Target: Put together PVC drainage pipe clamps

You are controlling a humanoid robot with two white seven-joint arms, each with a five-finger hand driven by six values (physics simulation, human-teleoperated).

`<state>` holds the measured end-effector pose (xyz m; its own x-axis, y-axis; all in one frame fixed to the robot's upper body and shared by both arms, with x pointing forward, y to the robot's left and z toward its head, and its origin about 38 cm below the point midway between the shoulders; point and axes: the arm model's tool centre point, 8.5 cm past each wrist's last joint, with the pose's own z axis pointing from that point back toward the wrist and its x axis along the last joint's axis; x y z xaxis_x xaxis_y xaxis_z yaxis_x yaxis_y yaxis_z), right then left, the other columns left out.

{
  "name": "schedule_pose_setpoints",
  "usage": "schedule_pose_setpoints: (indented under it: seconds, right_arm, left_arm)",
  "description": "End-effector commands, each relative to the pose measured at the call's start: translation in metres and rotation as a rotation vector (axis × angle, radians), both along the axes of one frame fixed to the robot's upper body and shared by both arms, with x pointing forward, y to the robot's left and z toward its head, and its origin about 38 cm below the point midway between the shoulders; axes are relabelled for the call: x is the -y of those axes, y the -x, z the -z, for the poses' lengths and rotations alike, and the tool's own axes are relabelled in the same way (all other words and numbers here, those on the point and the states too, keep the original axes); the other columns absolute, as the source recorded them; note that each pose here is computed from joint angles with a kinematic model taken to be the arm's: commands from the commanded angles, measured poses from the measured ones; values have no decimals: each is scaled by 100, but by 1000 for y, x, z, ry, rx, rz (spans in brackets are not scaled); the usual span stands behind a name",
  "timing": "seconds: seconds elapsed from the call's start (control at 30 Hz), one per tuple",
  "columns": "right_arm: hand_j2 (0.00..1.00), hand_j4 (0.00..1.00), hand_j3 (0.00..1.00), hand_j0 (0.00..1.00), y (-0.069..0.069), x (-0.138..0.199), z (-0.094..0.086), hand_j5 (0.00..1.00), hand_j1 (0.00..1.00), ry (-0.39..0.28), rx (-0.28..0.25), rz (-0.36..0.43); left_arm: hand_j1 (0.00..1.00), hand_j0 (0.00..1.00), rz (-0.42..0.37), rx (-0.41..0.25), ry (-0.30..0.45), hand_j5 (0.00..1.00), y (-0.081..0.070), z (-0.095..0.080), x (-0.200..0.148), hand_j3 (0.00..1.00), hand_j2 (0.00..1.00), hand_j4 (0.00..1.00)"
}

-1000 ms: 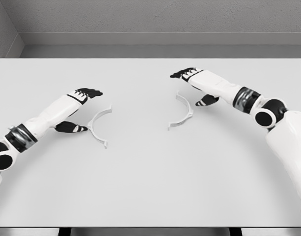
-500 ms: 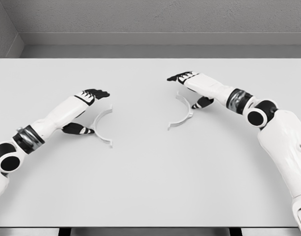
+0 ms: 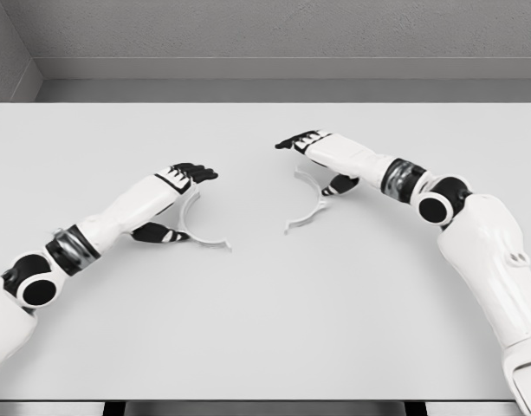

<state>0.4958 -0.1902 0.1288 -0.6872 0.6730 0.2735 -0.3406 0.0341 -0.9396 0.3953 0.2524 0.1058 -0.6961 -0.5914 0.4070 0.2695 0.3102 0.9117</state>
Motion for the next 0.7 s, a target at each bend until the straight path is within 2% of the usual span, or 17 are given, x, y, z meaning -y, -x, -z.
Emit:
schedule_pose_setpoints:
  seconds: [0.0,0.27,0.3,0.4,0.47,0.57,0.6,0.67]
  right_arm:
    - [100,100,100,100,1,-8,-3,100,100,-8,5,-13]
    - [100,100,100,100,1,-36,-6,100,100,-33,9,-45]
    - [100,100,100,100,1,-40,-6,100,100,-20,6,-49]
    - [100,100,100,100,-3,-48,-13,100,100,-29,19,-50]
    - [100,100,100,100,-7,-41,-18,100,100,-29,24,-28]
    - [100,100,100,100,-16,3,-42,100,100,-89,76,69]
    - [100,100,100,100,-13,10,-55,100,100,-103,117,73]
    - [100,100,100,100,4,34,-63,100,100,-157,164,118]
  left_arm:
    - [100,100,9,3,12,100,1,0,7,100,100,100]
    - [100,100,10,7,12,100,1,-2,6,100,100,100]
    - [100,100,8,9,11,100,1,-3,5,100,100,100]
    - [100,100,-1,14,4,100,-1,-5,-1,100,100,100]
    - [100,100,-16,11,-27,100,-2,-6,-14,100,100,100]
    - [100,100,-19,13,-32,100,-3,-7,-16,100,100,100]
    - [100,100,-19,13,-32,100,-3,-7,-16,100,100,100]
    - [100,100,-25,12,-34,100,-4,-6,-18,100,100,100]
